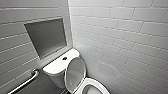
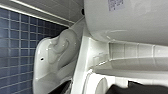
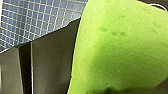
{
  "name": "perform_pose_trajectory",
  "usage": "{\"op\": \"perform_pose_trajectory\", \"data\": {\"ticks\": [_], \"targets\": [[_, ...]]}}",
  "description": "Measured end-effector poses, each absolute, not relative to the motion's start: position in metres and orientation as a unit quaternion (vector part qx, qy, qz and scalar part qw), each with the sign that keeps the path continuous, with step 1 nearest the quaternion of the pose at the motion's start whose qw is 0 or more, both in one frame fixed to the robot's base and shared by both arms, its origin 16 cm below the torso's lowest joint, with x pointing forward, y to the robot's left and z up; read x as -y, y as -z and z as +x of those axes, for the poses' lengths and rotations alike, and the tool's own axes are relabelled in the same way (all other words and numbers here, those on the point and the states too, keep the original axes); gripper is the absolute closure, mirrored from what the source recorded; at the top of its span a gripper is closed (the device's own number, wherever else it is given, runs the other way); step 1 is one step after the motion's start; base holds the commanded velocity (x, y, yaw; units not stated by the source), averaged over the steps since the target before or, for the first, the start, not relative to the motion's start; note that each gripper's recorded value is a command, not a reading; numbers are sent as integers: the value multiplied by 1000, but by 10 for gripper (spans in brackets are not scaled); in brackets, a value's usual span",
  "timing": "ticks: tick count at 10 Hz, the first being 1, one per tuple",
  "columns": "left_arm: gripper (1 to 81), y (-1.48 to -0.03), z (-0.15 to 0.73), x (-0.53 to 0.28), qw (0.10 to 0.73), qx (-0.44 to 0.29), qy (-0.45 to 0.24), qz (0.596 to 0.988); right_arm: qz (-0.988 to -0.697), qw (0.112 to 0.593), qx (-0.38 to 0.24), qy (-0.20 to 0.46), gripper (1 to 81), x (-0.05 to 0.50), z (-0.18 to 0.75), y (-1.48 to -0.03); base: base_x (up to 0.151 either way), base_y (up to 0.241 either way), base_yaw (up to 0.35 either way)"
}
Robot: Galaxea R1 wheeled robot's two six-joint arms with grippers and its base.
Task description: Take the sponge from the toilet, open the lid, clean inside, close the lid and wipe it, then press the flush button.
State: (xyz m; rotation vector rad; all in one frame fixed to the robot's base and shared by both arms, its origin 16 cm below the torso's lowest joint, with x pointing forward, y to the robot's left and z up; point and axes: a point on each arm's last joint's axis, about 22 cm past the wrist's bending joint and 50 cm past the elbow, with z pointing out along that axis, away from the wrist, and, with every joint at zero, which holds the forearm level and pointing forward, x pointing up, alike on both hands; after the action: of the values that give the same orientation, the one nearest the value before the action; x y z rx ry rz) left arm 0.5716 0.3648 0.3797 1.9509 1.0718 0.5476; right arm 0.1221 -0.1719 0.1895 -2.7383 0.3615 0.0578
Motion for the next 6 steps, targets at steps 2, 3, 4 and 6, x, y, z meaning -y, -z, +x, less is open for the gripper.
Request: {"op": "perform_pose_trajectory", "data": {"ticks": [2,3,4,6], "targets": [[10,-337,502,-373,355,-278,-199,870,-972,199,-126,-18,811,172,126,-193,0,0,0],[10,-320,472,-355,351,-208,-181,895,-970,210,-124,-17,811,166,130,-196,0,0,0],[10,-304,442,-334,354,-155,-161,908,-966,226,-121,-15,811,158,133,-201,0,0,0],[10,-275,386,-319,341,-101,-127,926,-966,230,-114,-12,811,166,137,-204,0,0,0]]}}
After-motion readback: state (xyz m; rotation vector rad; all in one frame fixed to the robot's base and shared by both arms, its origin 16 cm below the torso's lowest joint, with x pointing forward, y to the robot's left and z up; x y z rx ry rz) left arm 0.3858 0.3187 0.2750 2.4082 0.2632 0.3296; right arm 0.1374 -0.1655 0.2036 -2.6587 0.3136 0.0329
